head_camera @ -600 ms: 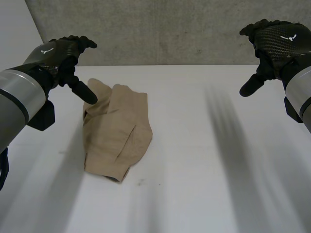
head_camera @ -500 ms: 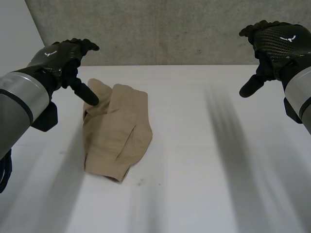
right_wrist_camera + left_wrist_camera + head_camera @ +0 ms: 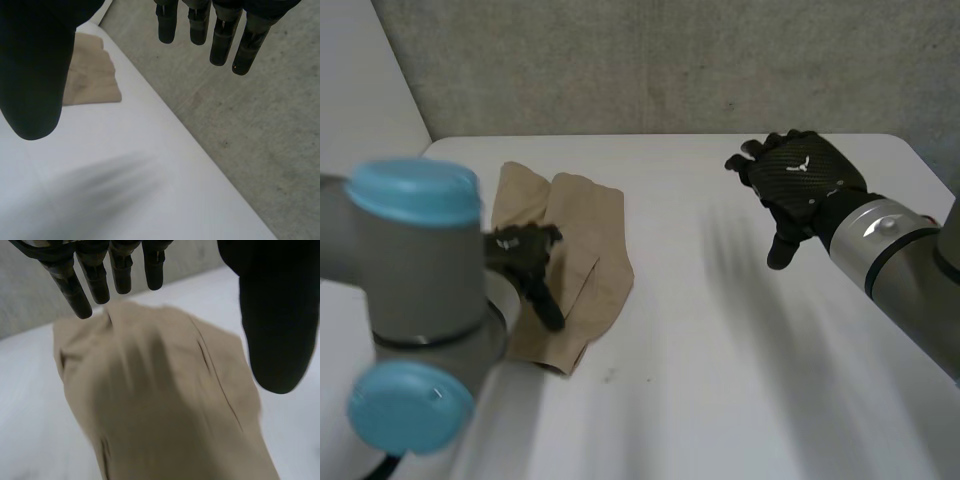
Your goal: Fold the shorts.
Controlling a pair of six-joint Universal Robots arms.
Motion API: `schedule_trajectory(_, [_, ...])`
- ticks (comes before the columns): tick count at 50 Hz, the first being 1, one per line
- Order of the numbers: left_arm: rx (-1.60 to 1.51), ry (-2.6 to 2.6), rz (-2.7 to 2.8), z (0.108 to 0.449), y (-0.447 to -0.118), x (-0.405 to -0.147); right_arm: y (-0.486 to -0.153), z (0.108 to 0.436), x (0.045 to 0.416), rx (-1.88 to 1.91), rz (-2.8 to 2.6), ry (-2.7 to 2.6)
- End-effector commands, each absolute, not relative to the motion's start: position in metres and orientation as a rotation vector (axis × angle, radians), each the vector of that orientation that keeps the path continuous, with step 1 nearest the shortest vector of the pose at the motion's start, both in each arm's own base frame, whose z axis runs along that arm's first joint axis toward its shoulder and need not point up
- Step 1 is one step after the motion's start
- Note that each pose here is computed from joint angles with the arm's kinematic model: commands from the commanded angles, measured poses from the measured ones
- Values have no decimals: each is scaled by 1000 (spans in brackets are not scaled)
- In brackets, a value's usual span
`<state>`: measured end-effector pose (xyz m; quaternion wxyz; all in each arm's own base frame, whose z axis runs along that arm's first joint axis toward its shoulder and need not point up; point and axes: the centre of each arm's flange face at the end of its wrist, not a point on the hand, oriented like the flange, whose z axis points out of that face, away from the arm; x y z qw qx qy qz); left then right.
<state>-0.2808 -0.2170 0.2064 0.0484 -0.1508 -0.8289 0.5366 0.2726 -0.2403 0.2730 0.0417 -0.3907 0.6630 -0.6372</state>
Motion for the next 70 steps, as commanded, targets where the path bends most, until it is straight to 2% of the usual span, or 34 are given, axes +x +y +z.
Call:
schedule_trajectory(1, [-555,-2603,1567,168,-189,-284,-244,263,273,-1190,-1924,2070])
schedule_trajectory(18, [-585,-2609,1562,132,-197,-300,-245,262,273,-1189,-1932,2069])
schedule_trajectory(31, [-554,-2657,1592,124,-205,-299,-244,260,273,-1190,-1926,2073])
schedule_trajectory(42, [-503,-2603,1668,137,-214,-299,-245,260,272,-1187,-1931,2082])
schedule_trajectory(49, [-589,-2620,1700,140,-218,-295,-251,262,267,-1151,-1962,2123])
schedule_trajectory(57, [-552,-2401,1900,217,-214,-290,-254,255,269,-1101,-1920,2149])
schedule_trajectory(61, [-566,-2224,1986,266,-201,-288,-254,247,278,-974,-1819,2124])
schedule_trajectory(66, [-610,-2144,2029,292,-188,-283,-257,246,289,-784,-1685,1993])
schedule_trajectory(70, [-645,-2111,2072,309,-178,-278,-263,228,303,-669,-1551,1924])
